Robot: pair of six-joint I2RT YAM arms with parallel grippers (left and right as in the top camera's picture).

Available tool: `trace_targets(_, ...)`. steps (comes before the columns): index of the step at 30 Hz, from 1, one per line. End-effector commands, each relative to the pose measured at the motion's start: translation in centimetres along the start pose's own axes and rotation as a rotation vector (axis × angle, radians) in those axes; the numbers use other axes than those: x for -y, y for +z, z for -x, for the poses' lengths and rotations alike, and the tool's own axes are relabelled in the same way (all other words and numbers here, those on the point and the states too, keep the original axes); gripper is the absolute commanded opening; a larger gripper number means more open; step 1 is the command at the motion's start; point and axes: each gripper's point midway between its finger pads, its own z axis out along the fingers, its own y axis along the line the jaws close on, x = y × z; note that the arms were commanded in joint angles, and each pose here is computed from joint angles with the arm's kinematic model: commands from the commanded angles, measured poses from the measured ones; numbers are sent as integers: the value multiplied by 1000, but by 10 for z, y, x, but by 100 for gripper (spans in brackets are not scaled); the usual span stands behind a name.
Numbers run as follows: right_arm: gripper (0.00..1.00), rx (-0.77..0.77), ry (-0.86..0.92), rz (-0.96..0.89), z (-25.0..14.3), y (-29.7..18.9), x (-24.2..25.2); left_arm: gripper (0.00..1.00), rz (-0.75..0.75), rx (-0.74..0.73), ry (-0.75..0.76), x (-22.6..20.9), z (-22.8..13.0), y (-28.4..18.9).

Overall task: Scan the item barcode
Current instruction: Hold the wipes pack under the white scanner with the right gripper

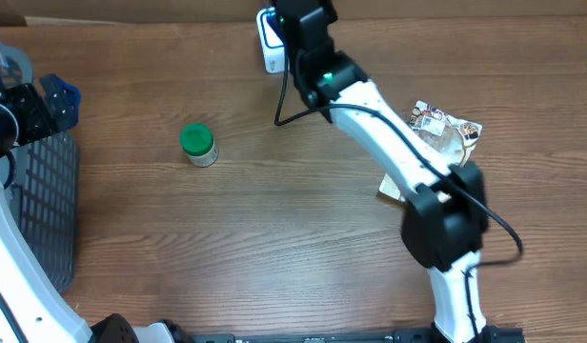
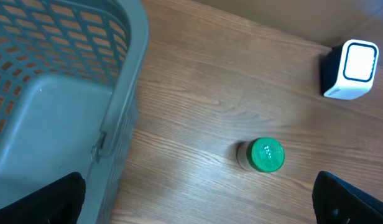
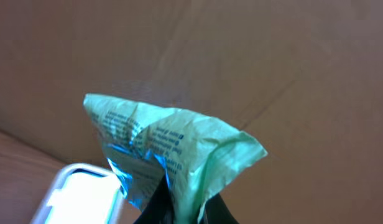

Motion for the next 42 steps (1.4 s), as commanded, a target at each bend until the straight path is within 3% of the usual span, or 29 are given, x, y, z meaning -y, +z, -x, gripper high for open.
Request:
trace_targets(1,4,25,-275,-121,-6,20,3,99,-16,3,-7,4,1,0)
trace_targets(6,4,129,-381,-187,-9,38,-14,100,-16,4,-7,4,1,0)
trace_targets(11,4,136,-482,-138,-29,51,-41,100,-16,4,-7,4,1,0)
trace_targets(30,4,66,-529,-90,-65,66,-49,99,-16,4,-7,4,1,0)
trace_targets(42,4,65,-518,-95,-63,65,-46,100,-16,3,-7,4,1,0)
